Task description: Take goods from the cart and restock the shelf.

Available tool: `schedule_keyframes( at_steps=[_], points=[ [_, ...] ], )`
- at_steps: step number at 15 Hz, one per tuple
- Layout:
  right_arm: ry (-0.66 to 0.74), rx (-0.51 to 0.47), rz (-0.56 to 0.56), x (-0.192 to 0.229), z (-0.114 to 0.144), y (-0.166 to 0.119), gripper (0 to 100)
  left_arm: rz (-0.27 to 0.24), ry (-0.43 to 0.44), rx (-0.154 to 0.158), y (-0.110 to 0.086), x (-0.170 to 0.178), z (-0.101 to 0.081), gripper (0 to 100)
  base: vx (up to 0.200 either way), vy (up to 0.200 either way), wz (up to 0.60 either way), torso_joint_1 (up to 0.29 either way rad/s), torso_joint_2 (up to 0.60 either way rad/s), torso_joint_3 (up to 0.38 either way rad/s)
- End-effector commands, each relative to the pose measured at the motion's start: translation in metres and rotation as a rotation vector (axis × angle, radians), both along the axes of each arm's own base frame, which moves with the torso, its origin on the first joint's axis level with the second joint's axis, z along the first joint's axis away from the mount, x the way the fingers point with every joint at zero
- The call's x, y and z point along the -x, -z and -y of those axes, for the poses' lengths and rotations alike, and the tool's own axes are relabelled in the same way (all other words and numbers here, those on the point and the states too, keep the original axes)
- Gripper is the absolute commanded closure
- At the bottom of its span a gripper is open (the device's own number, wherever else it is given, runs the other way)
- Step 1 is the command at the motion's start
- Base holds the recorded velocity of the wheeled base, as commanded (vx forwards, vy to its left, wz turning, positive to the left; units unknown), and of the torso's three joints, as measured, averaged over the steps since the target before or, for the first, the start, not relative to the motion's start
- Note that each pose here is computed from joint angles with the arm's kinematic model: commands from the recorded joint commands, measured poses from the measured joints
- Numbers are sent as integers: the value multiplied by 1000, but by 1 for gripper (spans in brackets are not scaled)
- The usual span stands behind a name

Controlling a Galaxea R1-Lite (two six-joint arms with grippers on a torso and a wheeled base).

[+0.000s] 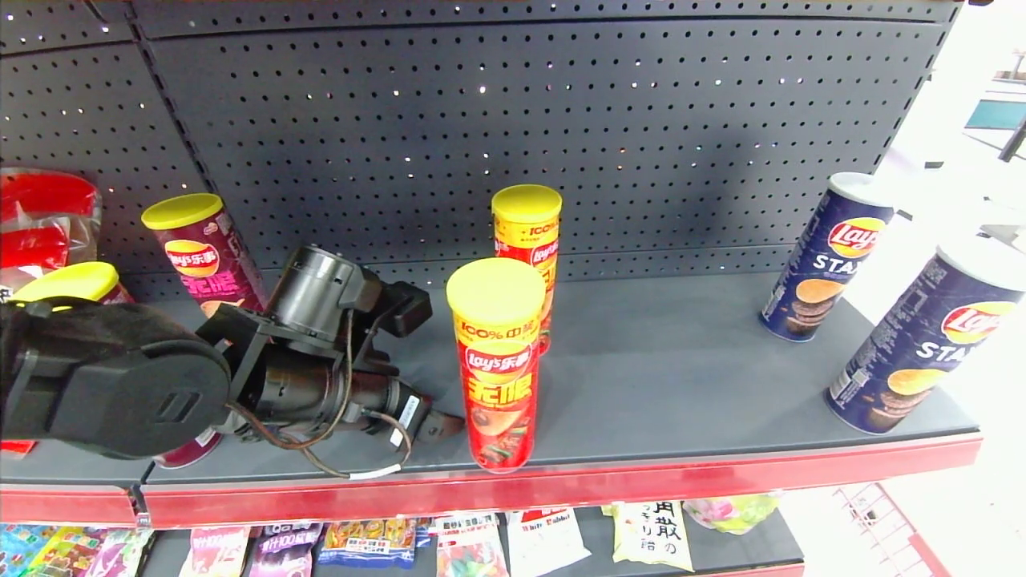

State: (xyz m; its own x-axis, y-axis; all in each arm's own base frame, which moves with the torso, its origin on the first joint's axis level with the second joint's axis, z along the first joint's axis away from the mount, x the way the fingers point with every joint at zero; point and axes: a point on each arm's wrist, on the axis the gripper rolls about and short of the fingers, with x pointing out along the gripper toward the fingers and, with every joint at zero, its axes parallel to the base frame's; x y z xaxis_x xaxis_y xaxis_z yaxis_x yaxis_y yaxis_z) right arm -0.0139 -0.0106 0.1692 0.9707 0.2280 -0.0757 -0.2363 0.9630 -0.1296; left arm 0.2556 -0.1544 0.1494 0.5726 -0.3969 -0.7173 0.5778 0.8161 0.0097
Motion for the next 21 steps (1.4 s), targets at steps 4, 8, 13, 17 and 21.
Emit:
schedule_keyframes(
  at_steps=[4, 8, 13, 17, 21],
  points=[
    [0, 4, -8, -1, -1, 0, 0, 6, 10, 6, -1, -4, 7, 0, 0, 0, 0, 0, 0, 0],
    [0, -1, -9, -1, -1, 0, 0, 8, 12, 7, -1, -9, 10, 0, 0, 0, 0, 0, 0, 0],
    [0, -1, -17, -3, -1, 0, 0, 12, 12, 10, -2, -10, 11, 0, 0, 0, 0, 0, 0, 0],
    [0, -2, -14, -2, -1, -1, 0, 9, 21, 8, -1, -10, 14, 0, 0, 0, 0, 0, 0, 0],
    [0, -2, -14, -2, -1, -1, 0, 10, 30, 7, -1, -8, 17, 0, 0, 0, 0, 0, 0, 0]
  ],
)
